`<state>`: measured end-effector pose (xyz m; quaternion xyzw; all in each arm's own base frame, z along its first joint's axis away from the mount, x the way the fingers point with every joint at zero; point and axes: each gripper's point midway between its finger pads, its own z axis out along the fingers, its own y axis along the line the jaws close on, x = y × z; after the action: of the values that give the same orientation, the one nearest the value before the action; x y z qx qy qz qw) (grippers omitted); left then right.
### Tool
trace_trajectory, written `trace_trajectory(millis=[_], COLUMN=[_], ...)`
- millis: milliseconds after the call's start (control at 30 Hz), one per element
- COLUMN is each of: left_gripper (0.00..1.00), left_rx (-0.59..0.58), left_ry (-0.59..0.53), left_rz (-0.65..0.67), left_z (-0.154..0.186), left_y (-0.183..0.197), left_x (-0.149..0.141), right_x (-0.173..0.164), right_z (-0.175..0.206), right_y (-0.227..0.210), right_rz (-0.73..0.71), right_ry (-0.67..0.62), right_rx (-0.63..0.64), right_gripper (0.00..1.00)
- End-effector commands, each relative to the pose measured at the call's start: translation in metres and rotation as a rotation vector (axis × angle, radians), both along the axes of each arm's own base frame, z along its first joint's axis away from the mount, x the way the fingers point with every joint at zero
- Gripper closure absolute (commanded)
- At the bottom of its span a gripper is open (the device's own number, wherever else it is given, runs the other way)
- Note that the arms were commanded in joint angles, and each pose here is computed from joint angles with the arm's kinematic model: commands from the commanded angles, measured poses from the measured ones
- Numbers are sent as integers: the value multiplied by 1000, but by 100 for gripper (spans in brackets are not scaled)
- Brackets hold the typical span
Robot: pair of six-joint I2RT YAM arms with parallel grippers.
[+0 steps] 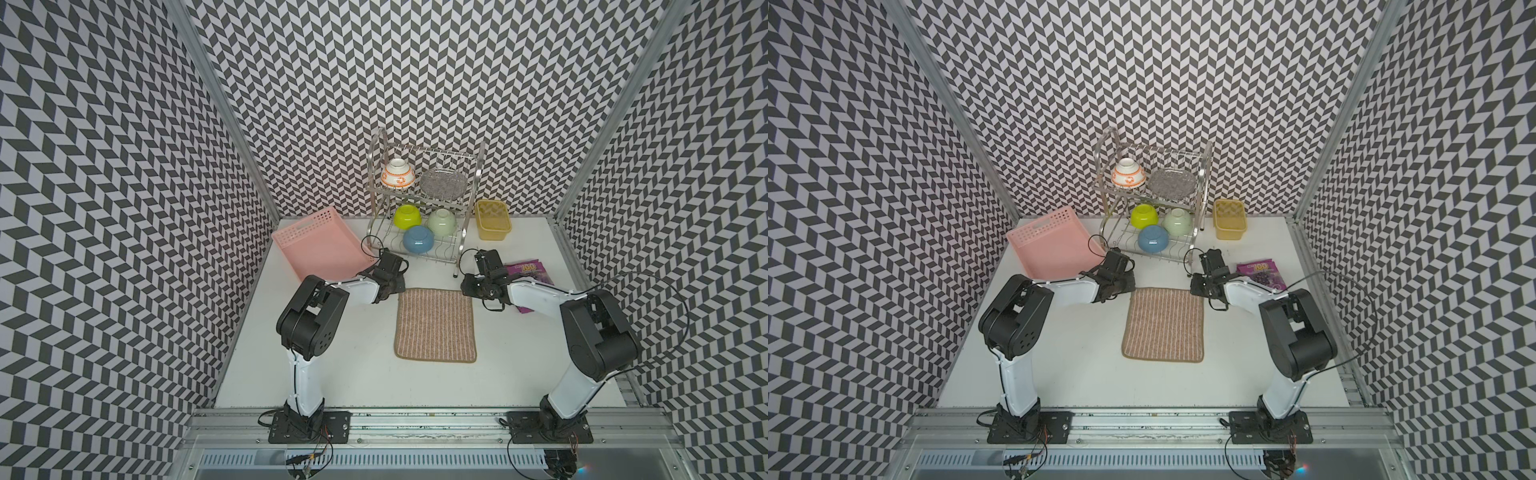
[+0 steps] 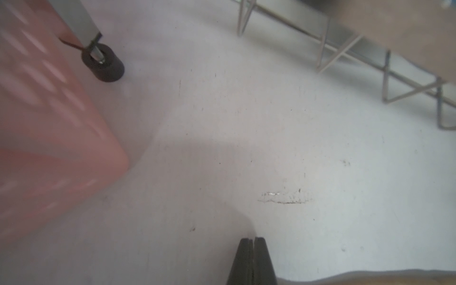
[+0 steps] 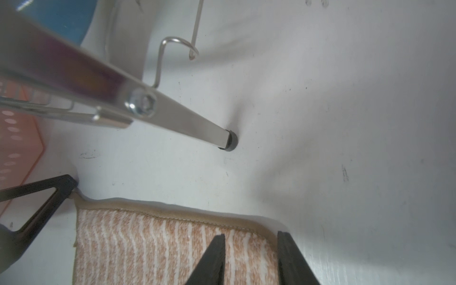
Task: Fold the square dishcloth
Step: Fold the cleaning item at the center of the board.
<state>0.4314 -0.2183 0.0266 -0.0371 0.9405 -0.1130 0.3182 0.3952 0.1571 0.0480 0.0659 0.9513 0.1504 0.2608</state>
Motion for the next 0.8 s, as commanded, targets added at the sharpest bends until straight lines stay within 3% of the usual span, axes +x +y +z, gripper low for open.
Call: trace_trajectory(millis=[0,267,600,767], left_gripper=[100,100,100,100], left_rx=[33,36,42,24], left_ry=[68,72,52,-7], left_rz=[-17,-16,-11,-5], left_z=[-15,-17,-10,9], left_y=[7,8,10,12], left_x=[-18,-19,-19,-15], right_x=[3,1,2,10], right_z=[-7,-26,-25,-14], right_y=[-3,-5,-4,-2], right_rz=[-1,0,7,13], right_ry=[14,46,37,3], right_rx=[-15,-41,-41,-42], right_gripper=[62,65,88,92])
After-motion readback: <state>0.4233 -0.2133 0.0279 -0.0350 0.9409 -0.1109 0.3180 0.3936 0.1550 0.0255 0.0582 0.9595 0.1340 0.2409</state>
